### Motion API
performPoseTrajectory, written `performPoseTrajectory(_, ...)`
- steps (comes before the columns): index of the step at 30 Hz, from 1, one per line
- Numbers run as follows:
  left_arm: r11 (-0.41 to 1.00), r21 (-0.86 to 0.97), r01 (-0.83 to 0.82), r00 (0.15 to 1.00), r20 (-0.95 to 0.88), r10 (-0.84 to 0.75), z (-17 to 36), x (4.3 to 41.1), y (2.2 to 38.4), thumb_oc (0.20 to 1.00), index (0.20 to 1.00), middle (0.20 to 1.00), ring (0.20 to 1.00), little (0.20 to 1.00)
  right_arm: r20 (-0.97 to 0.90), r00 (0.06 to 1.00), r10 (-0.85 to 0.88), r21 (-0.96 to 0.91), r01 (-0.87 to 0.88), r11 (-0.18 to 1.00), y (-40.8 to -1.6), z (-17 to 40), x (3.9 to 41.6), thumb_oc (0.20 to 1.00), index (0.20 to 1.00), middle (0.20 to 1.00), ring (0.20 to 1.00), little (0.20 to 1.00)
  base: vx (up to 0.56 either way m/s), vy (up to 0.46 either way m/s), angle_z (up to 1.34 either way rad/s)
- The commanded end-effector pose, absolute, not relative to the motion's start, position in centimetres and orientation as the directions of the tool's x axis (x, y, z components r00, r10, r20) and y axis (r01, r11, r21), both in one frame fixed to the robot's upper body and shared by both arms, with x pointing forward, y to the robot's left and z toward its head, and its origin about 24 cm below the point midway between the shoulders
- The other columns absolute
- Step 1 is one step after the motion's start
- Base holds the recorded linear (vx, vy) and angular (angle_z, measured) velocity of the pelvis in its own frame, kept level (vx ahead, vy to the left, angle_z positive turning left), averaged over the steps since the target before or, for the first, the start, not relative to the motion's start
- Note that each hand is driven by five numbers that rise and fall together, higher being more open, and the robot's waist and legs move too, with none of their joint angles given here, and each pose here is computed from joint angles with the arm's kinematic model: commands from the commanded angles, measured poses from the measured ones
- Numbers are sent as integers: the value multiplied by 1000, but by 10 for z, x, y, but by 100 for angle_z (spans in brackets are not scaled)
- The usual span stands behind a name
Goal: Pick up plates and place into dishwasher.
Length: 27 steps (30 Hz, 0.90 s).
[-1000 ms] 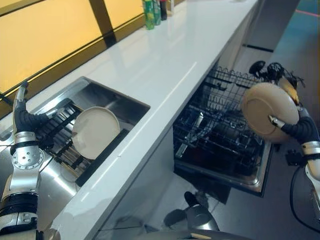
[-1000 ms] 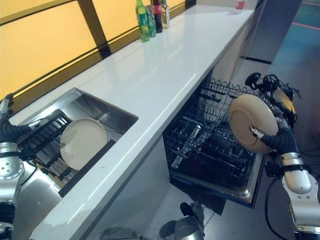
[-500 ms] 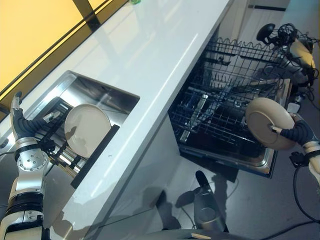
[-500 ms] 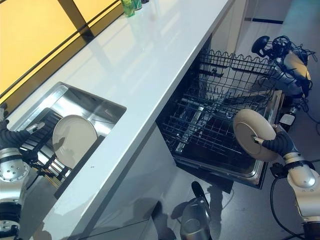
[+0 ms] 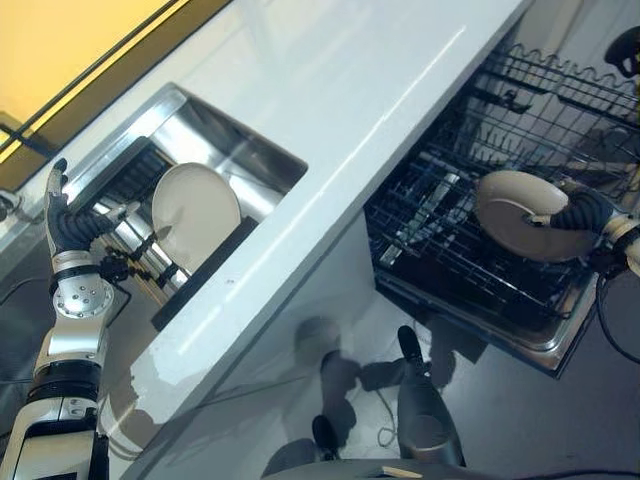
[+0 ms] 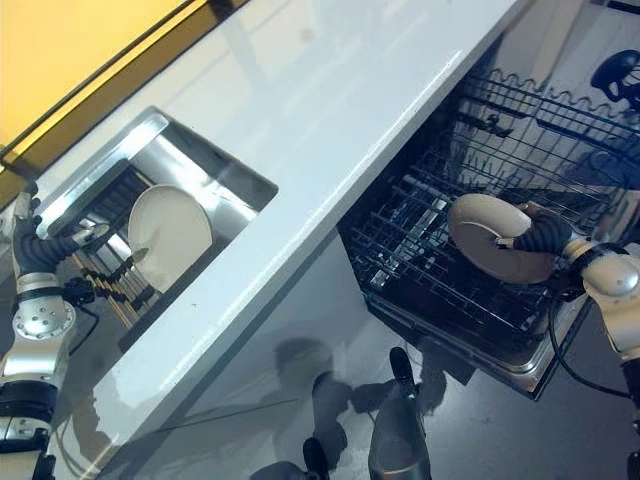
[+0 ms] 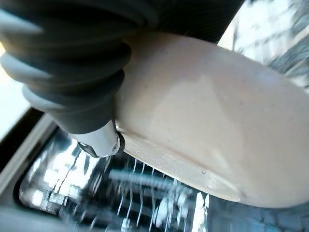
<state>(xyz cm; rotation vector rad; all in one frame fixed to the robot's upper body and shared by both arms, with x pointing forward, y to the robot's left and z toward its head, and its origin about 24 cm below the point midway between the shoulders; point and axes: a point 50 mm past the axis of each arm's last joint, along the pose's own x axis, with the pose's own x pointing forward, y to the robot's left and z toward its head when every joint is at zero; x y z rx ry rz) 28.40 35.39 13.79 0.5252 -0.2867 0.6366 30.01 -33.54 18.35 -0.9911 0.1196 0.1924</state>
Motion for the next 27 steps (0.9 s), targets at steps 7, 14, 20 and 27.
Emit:
performPoseTrajectory(7, 616, 371, -695, 699, 551, 456, 197, 290, 371, 1000, 1000, 1000, 1000, 1000, -335, 922, 193, -696, -380, 609, -333, 161, 317, 200, 200, 200, 200, 200, -75, -86, 10)
performPoseTrajectory(14, 623, 369, -689, 697, 573, 432, 214, 300, 368, 1000, 1000, 1000, 1000, 1000, -498, 845, 193, -591, -494, 637, -338, 123, 315, 200, 200, 200, 200, 200, -39, -53, 3)
performPoseTrajectory(20, 630, 379, -677, 702, 588, 401, 227, 308, 362, 1000, 1000, 1000, 1000, 1000, -630, 748, 207, -498, -594, 631, -333, 81, 307, 200, 200, 200, 200, 200, 4, -73, 0)
performPoseTrajectory(27, 633, 385, -671, 703, 602, 379, 243, 316, 356, 1000, 1000, 1000, 1000, 1000, -700, 679, 222, -462, -668, 583, -315, 52, 305, 200, 200, 200, 200, 200, -4, -55, 4)
